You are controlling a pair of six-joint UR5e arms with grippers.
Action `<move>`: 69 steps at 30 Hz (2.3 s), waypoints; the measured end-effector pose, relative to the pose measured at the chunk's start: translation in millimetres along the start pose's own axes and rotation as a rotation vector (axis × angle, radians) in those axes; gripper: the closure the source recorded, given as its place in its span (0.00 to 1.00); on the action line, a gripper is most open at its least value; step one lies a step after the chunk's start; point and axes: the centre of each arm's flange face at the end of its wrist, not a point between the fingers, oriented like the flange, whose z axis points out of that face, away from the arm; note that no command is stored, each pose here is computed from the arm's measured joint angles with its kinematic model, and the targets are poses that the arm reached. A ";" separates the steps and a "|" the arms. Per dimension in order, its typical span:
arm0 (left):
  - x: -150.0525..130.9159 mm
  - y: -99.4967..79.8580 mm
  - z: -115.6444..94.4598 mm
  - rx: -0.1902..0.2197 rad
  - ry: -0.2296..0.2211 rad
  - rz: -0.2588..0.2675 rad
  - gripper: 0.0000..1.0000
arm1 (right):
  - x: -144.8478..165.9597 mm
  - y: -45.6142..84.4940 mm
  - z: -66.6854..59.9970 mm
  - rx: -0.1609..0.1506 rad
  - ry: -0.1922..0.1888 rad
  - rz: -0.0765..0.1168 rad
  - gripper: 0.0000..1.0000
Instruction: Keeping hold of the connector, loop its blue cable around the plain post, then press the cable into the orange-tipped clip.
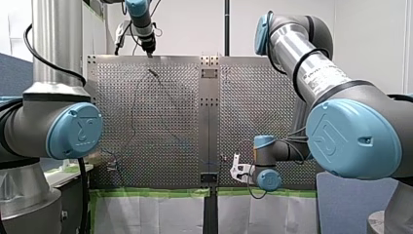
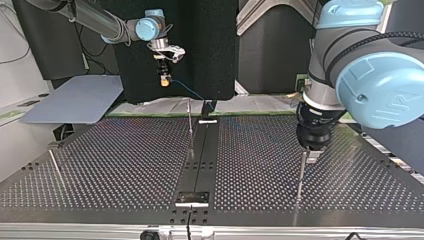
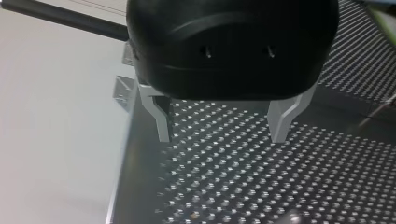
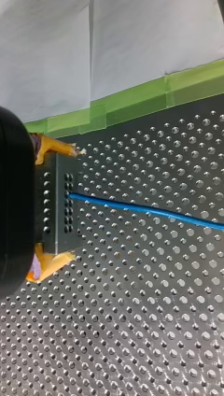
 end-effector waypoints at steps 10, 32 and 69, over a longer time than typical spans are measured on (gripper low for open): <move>6.8 2.0 -6.9 -0.009 0.068 0.016 0.00 | -0.2 -0.5 -0.2 0.001 -0.001 0.002 1.00; 11.5 4.0 -19.2 -0.082 0.115 0.047 0.00 | -0.6 -1.7 -0.8 0.003 -0.003 0.000 1.00; 8.1 0.7 -19.4 -0.137 0.057 -0.009 0.00 | -0.8 -2.8 -1.1 0.006 -0.003 0.001 1.00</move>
